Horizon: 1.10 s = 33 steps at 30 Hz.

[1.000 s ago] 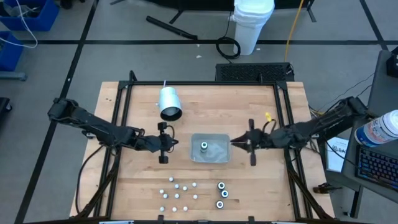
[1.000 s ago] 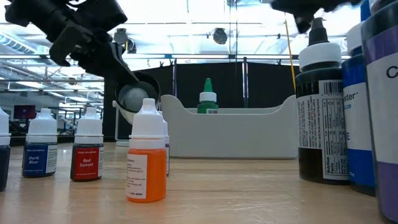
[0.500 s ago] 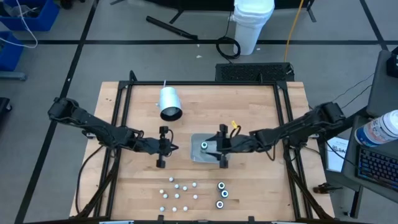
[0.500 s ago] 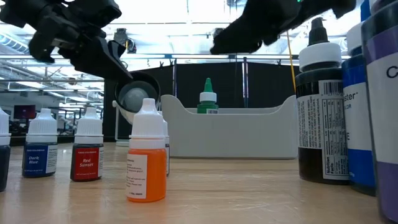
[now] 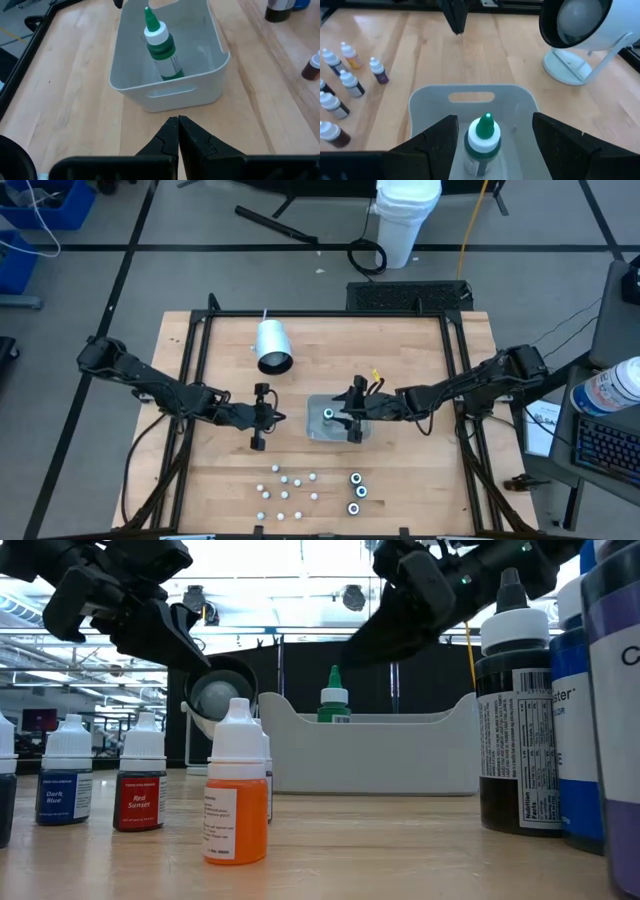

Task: Pick & Place food coloring
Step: Adjust the large green food coloring bottle on the white bin

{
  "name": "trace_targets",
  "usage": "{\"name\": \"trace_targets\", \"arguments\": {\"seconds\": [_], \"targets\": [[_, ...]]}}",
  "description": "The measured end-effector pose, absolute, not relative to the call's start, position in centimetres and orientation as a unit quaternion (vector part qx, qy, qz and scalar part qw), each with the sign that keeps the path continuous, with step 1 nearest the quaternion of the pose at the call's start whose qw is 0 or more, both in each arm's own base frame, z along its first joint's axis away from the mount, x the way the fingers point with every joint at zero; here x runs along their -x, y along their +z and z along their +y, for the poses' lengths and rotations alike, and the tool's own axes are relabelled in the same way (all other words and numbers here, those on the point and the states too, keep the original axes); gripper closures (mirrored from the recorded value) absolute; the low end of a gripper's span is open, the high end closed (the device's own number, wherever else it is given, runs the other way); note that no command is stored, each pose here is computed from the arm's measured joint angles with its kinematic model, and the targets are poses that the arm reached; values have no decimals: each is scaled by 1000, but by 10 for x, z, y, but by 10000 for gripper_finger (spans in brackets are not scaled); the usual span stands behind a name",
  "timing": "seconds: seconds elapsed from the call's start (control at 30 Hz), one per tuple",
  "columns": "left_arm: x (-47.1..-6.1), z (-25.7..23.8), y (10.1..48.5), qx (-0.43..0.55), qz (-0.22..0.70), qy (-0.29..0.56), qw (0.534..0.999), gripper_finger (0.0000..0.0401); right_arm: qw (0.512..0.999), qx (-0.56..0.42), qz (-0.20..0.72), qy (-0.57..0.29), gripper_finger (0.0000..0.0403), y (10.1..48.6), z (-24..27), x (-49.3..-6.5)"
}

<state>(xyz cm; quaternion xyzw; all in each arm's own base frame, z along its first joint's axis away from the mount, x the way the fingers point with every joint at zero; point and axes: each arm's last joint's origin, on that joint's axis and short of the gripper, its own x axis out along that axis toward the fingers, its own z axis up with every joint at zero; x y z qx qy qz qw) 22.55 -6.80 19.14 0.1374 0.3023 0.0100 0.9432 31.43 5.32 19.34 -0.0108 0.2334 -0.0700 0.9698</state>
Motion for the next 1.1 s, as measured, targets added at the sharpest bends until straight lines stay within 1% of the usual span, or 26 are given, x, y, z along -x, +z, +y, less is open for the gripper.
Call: {"name": "trace_targets", "arguments": {"seconds": [0.37, 0.53, 1.1], "targets": [[-225, -68, 191, -136, 303, 11, 943, 382, 965, 8, 251, -69, 172, 166, 58, -323], [-225, -68, 191, -136, 303, 11, 943, 382, 966, 1, 249, -72, 174, 163, 57, -324], [-226, -68, 191, -140, 302, 10, 943, 382, 965, 0, 251, -70, 211, 161, 57, -325]]}}
